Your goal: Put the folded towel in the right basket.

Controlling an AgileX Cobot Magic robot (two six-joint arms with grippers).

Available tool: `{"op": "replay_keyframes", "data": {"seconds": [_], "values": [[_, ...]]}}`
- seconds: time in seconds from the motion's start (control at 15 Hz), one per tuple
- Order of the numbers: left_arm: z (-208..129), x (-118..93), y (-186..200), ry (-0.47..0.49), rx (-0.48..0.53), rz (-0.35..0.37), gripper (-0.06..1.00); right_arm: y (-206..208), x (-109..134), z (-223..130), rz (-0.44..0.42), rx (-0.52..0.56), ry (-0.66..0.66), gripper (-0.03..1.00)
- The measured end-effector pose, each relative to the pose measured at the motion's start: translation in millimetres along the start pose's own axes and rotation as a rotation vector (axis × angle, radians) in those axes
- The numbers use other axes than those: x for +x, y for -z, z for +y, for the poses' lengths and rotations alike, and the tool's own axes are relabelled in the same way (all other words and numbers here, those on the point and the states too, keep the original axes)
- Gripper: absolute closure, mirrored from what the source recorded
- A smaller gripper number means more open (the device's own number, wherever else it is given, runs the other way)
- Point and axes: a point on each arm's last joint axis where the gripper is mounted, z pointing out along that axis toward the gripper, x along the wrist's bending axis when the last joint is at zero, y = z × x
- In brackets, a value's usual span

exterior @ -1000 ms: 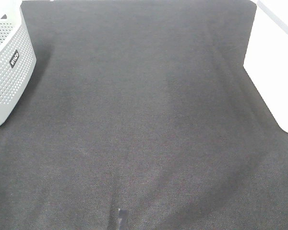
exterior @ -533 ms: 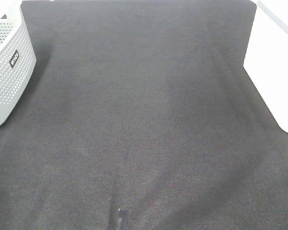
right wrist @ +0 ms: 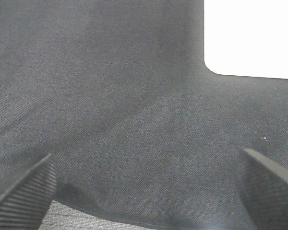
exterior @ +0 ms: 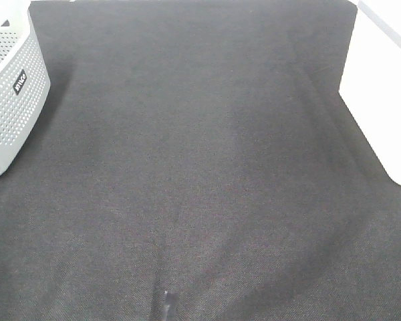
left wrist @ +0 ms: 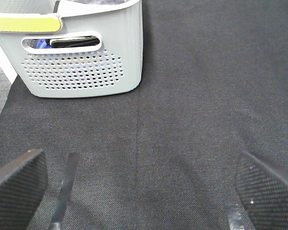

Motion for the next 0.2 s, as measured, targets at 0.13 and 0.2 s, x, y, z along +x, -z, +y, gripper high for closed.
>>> {"op": "replay_keyframes", "data": {"seconds": [0.13, 0.2], "values": [[0.0, 0.0, 0.0, 0.000, 0.000, 0.000, -0.04, 0.0, 0.0, 0.0, 0.000, 0.000, 0.000, 0.01], [0.0, 0.0, 0.0, 0.000, 0.000, 0.000, -0.04, 0.0, 0.0, 0.0, 0.000, 0.000, 0.000, 0.01]]}}
